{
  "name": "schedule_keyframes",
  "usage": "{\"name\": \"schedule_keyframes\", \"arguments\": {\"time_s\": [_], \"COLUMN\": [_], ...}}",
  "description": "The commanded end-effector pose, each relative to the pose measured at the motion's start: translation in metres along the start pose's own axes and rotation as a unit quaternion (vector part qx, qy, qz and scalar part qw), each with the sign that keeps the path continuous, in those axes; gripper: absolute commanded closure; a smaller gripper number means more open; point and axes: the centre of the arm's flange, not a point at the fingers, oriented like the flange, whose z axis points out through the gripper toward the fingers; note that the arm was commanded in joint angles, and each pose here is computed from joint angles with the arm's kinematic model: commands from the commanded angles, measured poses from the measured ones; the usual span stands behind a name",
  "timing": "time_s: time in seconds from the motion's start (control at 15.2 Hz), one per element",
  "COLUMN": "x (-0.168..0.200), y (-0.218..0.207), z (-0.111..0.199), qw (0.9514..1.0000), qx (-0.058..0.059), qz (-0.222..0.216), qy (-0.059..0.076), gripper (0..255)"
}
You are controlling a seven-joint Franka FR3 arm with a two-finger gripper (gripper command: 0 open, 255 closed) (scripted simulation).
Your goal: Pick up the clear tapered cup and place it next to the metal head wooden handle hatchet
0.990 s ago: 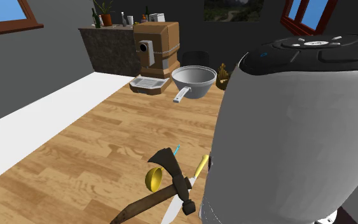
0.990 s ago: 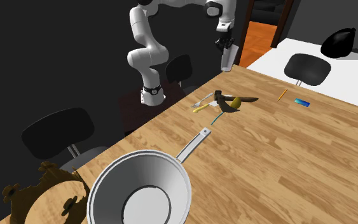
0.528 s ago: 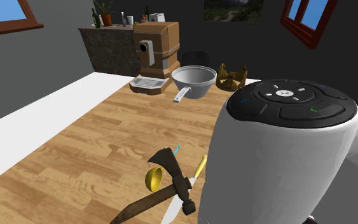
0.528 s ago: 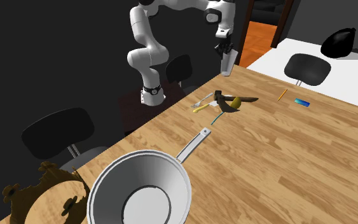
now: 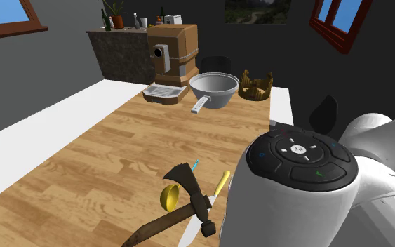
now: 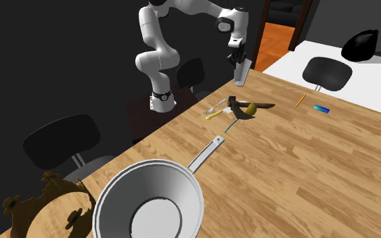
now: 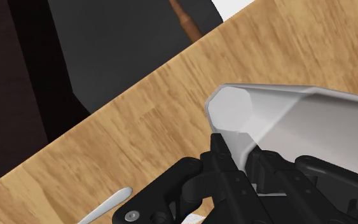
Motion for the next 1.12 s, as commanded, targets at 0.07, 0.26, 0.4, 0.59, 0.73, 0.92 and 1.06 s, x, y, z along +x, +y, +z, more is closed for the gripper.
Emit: {"name": "schedule_keyframes", "arguments": {"time_s": [0.07,0.26,0.4,0.59,0.73,0.92,1.06], "x": [-0.050,-0.050,-0.050,-0.041,-0.041,-0.050,-0.051], "y": [-0.001,-0.001,-0.001,-0.008,-0.006,-0.001,-0.001], "z": [0.012,0.012,0.012,0.013,0.019,-0.001,-0.028], "qw": [0.9986,0.9986,0.9986,0.9986,0.9986,0.9986,0.9986], "qx": [-0.002,-0.002,-0.002,-0.003,-0.003,-0.002,-0.002], "qz": [-0.050,-0.050,-0.050,-0.050,-0.050,-0.050,-0.050], "qy": [0.018,0.018,0.018,0.017,0.017,0.018,0.018], "gripper": [255,255,255,0,0,0,0]}}
